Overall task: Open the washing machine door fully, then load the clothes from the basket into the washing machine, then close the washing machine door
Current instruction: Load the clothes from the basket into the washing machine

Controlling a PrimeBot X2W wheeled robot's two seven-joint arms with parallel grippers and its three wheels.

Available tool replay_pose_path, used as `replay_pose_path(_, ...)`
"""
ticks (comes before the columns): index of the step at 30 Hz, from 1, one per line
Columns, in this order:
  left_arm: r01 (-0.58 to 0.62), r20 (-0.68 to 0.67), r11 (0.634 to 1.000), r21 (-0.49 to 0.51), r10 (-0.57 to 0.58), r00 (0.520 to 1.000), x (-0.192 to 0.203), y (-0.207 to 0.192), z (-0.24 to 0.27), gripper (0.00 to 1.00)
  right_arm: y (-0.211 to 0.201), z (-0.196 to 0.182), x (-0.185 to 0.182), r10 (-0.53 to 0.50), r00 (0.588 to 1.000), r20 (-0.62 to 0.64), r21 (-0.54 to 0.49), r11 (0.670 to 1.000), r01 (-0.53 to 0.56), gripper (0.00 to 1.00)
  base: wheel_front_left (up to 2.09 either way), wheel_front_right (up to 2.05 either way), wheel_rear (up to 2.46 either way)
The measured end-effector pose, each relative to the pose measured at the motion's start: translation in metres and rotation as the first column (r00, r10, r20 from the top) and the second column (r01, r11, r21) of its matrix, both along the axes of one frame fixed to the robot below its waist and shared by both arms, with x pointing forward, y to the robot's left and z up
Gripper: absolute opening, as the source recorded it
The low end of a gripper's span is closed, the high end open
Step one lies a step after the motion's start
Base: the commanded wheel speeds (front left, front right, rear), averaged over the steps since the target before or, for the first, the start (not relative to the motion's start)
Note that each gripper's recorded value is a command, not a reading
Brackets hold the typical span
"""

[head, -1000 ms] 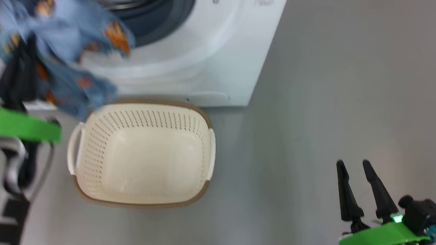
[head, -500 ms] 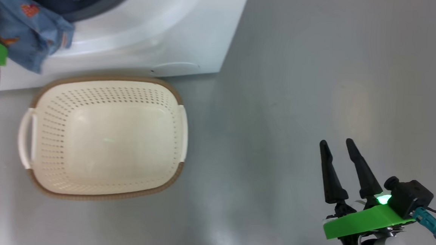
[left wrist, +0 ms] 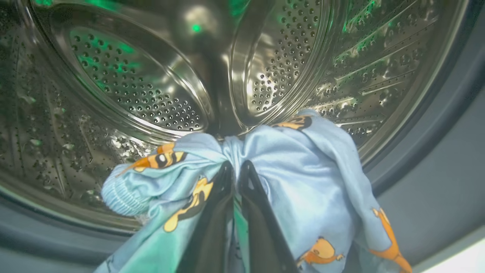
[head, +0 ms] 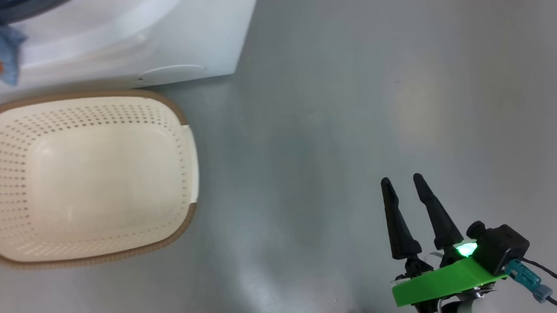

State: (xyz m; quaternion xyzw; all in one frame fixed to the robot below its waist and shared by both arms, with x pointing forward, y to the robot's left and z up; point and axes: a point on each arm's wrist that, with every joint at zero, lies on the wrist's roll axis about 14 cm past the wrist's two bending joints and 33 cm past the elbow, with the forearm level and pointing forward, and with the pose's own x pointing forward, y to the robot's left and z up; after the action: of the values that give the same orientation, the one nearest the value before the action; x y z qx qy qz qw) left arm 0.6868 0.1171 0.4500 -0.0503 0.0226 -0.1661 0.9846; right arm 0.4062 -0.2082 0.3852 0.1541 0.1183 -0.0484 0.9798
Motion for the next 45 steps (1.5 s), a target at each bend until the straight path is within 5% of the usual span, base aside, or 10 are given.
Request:
replay_pose_path(10, -0.042, 0.259, 0.998, -0.053, 0.054, 0.964, 0.042, 0.010, 0.088, 0.00, -0.011, -0.006, -0.004, -0.034, 0.999, -0.022, -0.006, 0.999, 0.034, 1.00, 0.00, 0.00, 0.00)
replay_pose_path(11, -0.048, 0.262, 0.997, -0.057, 0.062, 0.963, 0.043, 0.011, 0.088, 0.35, -0.011, -0.006, -0.003, -0.034, 0.999, -0.022, -0.006, 0.999, 0.034, 1.00, 0.00, 0.00, 0.00)
replay_pose_path(12, -0.046, 0.257, 0.998, -0.048, 0.057, 0.965, 0.042, 0.009, 0.085, 0.91, -0.011, -0.006, -0.002, -0.033, 0.999, -0.018, -0.004, 0.999, 0.033, 1.00, 0.00, 0.00, 0.00)
replay_pose_path(13, -0.042, 0.253, 0.999, -0.030, 0.048, 0.966, 0.041, 0.007, 0.081, 1.00, -0.010, -0.005, -0.001, -0.033, 0.999, -0.015, 0.000, 0.999, 0.033, 1.00, 0.00, 0.00, 0.00)
replay_pose_path(31, -0.060, 0.126, 0.997, -0.043, 0.065, 0.990, 0.026, 0.006, 0.039, 1.00, -0.001, -0.004, 0.002, -0.011, 1.000, -0.006, 0.016, 1.000, 0.011, 1.00, 0.00, 0.00, 0.00)
replay_pose_path(45, -0.116, -0.013, 0.987, -0.109, 0.116, 0.993, -0.029, 0.020, -0.011, 1.00, 0.011, 0.000, 0.014, 0.033, 0.999, 0.022, 0.010, 0.999, -0.033, 1.00, 0.00, 0.00, 0.00)
